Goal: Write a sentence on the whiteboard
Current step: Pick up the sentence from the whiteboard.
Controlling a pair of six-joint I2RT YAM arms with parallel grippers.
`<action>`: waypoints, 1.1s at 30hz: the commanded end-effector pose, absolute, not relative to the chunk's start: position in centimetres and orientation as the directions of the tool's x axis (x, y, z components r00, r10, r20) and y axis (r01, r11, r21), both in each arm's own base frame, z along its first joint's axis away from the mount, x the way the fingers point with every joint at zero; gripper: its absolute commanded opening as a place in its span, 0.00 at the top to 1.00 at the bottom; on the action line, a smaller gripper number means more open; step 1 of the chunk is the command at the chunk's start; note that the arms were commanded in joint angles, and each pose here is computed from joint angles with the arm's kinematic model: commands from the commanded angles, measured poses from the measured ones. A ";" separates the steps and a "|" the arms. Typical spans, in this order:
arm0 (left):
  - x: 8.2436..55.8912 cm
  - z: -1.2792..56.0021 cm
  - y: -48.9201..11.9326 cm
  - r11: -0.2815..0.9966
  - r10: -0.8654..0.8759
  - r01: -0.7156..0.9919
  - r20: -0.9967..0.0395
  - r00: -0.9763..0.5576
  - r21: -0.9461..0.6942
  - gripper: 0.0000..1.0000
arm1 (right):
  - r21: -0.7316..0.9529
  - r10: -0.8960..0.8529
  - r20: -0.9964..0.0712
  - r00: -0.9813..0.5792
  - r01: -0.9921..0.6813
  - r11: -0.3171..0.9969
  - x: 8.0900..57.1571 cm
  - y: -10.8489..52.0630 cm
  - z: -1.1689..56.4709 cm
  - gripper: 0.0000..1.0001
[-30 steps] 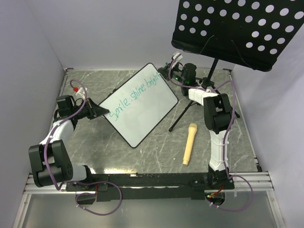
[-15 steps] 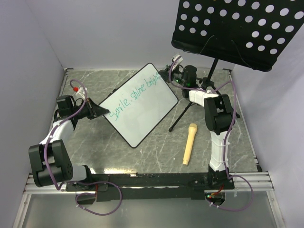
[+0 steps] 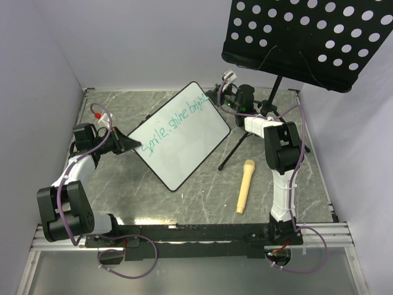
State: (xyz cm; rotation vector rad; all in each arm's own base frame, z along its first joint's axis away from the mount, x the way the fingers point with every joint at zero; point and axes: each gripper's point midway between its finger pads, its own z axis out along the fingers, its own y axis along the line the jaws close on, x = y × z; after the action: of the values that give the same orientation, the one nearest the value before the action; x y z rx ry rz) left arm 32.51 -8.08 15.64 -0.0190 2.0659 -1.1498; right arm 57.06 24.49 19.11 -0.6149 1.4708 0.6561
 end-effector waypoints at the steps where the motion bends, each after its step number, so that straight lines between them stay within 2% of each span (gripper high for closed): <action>1: 35.3 13.5 -4.2 0.809 -0.233 0.328 -0.779 -0.582 -0.488 0.99 | -0.012 0.010 -1.000 0.026 -0.717 0.697 56.9 24.3 20.9 1.00; 7: 35.2 13.5 -4.3 0.807 -0.230 0.334 -0.779 -0.583 -0.488 0.99 | -0.013 0.015 -0.999 0.033 -0.715 0.699 57.5 24.5 21.4 1.00; 20: 35.2 13.2 -4.2 0.806 -0.234 0.327 -0.774 -0.588 -0.493 0.99 | -0.042 0.059 -0.992 0.111 -0.734 0.678 57.2 25.2 26.0 1.00; 33: 35.1 13.0 -4.3 0.803 -0.236 0.327 -0.770 -0.592 -0.498 0.99 | -0.059 0.111 -0.979 0.169 -0.765 0.642 53.0 25.8 29.5 1.00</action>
State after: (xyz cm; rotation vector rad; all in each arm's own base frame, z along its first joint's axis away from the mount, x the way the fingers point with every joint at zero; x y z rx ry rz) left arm 32.53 -8.15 15.81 -0.0057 2.0567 -1.1545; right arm 55.40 25.21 21.90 -0.6180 1.4426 0.6824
